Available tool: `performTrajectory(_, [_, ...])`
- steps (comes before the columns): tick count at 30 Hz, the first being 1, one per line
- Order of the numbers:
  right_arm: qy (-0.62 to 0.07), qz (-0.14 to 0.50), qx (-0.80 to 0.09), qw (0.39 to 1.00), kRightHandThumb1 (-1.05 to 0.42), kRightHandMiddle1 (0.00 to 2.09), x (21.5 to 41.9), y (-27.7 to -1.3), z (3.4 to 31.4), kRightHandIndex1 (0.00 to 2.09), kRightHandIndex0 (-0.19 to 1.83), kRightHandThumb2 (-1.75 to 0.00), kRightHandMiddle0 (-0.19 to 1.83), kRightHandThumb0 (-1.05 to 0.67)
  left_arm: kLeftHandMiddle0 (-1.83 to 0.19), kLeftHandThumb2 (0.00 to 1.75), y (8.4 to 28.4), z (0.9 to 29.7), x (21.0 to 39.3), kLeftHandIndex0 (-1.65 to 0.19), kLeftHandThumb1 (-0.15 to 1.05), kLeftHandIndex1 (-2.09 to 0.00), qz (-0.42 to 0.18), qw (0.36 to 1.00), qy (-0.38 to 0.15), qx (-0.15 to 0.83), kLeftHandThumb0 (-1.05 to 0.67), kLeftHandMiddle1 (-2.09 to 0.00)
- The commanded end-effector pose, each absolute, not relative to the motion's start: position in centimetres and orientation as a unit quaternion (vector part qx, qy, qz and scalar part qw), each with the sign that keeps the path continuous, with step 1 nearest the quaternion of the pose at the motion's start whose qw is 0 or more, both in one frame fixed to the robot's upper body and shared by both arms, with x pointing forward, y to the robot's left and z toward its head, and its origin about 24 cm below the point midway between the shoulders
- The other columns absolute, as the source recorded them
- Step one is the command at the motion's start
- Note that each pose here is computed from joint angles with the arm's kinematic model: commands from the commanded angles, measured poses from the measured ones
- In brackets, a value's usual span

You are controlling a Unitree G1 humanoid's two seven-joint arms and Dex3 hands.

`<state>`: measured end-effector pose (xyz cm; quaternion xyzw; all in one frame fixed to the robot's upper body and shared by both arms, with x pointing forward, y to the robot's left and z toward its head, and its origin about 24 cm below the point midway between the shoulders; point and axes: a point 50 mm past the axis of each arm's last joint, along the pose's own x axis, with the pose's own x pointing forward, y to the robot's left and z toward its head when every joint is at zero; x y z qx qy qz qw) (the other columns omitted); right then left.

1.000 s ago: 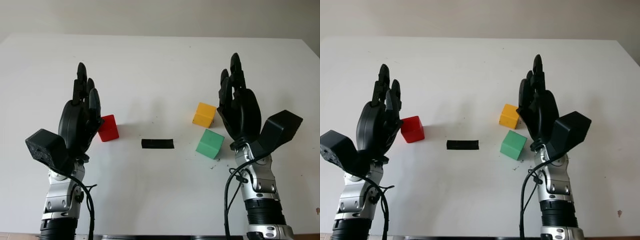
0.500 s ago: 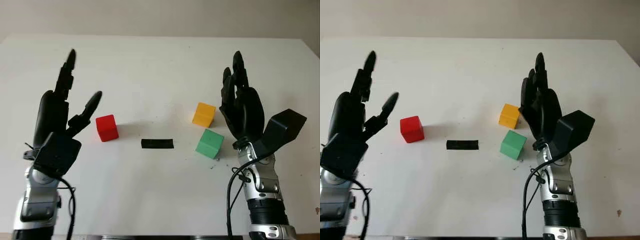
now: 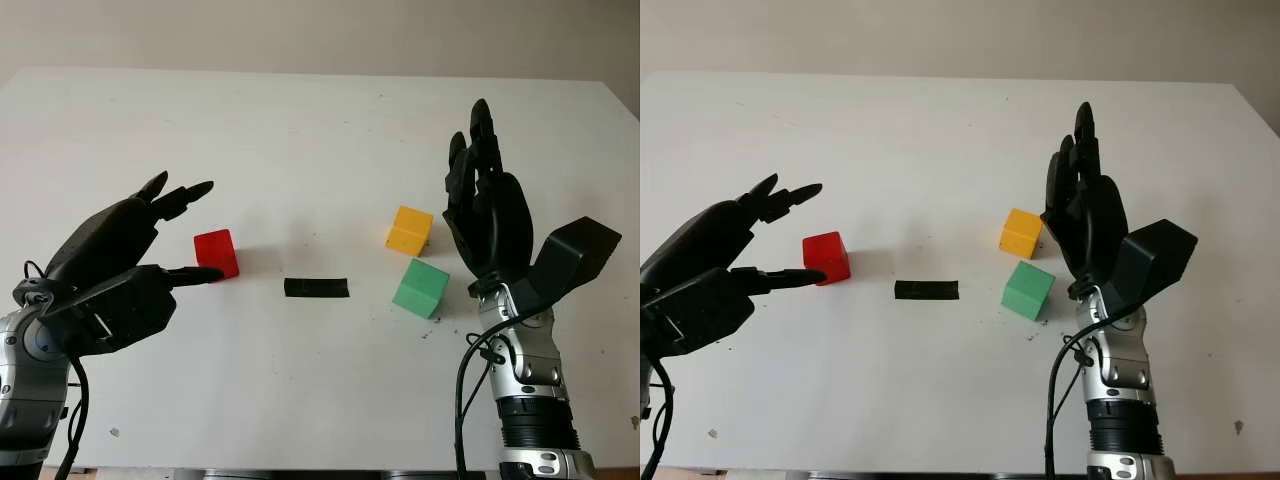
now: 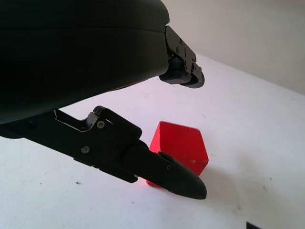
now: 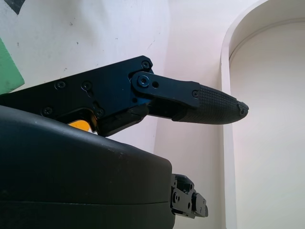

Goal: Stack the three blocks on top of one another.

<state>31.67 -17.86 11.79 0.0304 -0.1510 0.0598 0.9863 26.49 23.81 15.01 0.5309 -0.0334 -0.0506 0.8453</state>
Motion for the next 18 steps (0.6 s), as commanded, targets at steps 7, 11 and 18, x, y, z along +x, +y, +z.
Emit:
performTrajectory(7, [-0.164, 0.06, 0.023, 0.984, -1.05, 0.0, 31.9, -17.9, 12.8, 0.0, -0.19, -0.64, -0.19, -0.74, 0.08, 0.06, 22.7, 13.3, 27.7, -0.24, 0.87, -0.05, -0.023, 0.787, -0.028, 0.615, -0.65, -0.05])
performTrajectory(11, [-0.165, 0.06, 0.023, 0.984, -1.05, 0.0, 31.9, -18.0, 12.8, 0.0, -0.19, -0.64, -0.19, -0.74, 0.07, 0.06, 22.4, 12.8, 28.2, -0.27, 0.88, -0.06, -0.015, 0.77, -0.033, 0.637, -0.65, -0.05])
performTrajectory(18, [-0.164, 0.057, 0.021, 0.984, -1.05, 0.0, 31.8, -17.9, 12.8, 0.0, -0.19, -0.64, -0.19, -0.74, 0.0, 0.06, 22.3, 12.4, 28.7, -0.44, 0.91, -0.15, -0.009, 0.748, -0.047, 0.662, -0.61, -0.07])
